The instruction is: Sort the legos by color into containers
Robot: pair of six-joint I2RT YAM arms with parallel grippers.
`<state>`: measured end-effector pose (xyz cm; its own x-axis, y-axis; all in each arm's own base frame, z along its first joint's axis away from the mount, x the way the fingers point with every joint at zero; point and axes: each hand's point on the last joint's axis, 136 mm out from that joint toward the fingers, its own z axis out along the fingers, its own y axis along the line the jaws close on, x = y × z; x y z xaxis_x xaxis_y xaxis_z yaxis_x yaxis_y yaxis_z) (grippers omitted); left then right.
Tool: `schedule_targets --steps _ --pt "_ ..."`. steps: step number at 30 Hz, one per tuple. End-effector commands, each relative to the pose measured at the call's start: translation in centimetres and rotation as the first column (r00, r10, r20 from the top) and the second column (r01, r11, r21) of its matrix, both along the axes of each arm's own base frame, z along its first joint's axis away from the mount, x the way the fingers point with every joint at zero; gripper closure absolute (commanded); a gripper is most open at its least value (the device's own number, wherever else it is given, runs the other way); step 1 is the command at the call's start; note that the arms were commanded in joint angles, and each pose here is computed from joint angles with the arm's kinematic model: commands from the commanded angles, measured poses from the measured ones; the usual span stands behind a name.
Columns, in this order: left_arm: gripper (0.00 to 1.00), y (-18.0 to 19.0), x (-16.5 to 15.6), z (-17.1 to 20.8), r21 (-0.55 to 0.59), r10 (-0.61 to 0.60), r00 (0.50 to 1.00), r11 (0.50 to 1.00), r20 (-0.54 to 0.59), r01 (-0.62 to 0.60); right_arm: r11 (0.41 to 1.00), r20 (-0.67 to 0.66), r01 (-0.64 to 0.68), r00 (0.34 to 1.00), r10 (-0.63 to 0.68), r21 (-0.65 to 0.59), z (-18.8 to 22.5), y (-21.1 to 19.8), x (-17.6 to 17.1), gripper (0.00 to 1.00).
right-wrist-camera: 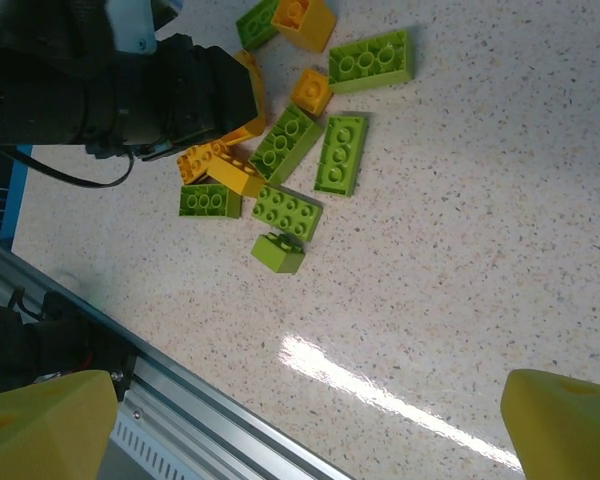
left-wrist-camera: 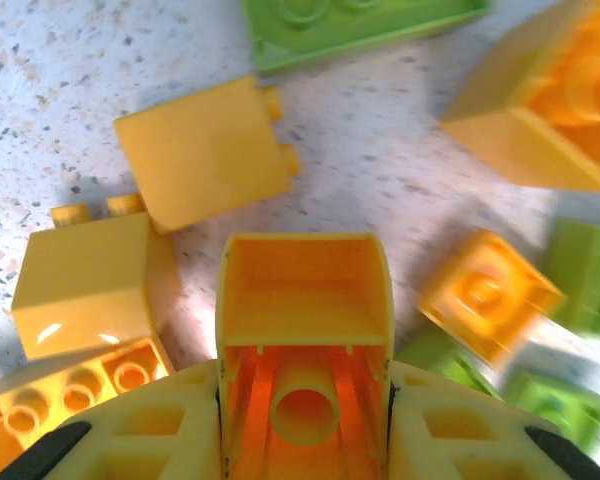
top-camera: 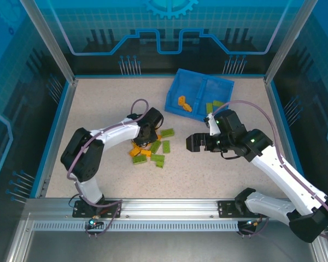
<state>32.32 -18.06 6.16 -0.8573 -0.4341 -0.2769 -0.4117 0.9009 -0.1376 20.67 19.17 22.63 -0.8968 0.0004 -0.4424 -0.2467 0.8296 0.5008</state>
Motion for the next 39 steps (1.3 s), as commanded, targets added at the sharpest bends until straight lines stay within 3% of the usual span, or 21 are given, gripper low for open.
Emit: schedule_targets --steps 1,7,13,15,23,27,34,39 --pt "0.72 -4.6 0.6 7.0 -0.126 -0.184 0.967 0.97 0.176 0.208 0.999 0.06 -0.015 0.998 0.012 0.044 2.2 0.7 0.2 0.0" --pt "0.71 -11.5 2.3 13.8 -0.064 -0.432 0.819 0.87 0.378 0.488 0.999 0.105 0.029 0.994 -0.033 0.046 3.0 -0.1 0.5 0.0" --pt "0.7 -16.0 8.0 14.7 0.065 -0.556 0.679 0.794 0.48 0.605 0.998 0.121 0.056 0.991 -0.06 0.042 3.2 -1.0 0.0 0.0" --pt "0.71 -16.7 10.4 14.4 0.109 -0.572 0.672 0.793 0.471 0.599 0.997 0.125 0.062 0.99 -0.066 0.039 3.3 -1.4 -0.2 0.0" --pt "0.73 -15.8 20.6 11.3 0.247 -0.491 0.739 0.871 0.461 0.424 0.997 0.14 0.078 0.987 -0.08 0.015 3.4 -2.5 -0.8 0.0" --pt "0.74 -15.4 23.9 9.4 0.178 -0.416 0.769 0.908 0.485 0.379 0.996 0.147 0.085 0.985 -0.086 0.01 3.3 -2.8 -1.0 0.0" --pt "0.71 -17.5 26.9 7.0 0.066 -0.399 0.729 0.895 0.556 0.44 0.997 0.179 0.077 0.981 -0.07 -0.032 3.6 -3.4 -0.8 0.0" --pt "0.58 -19.3 27.1 8.1 0.007 -0.397 0.687 0.868 0.609 0.496 0.997 0.186 0.068 0.981 -0.059 -0.046 3.7 -3.4 -0.7 0.0"
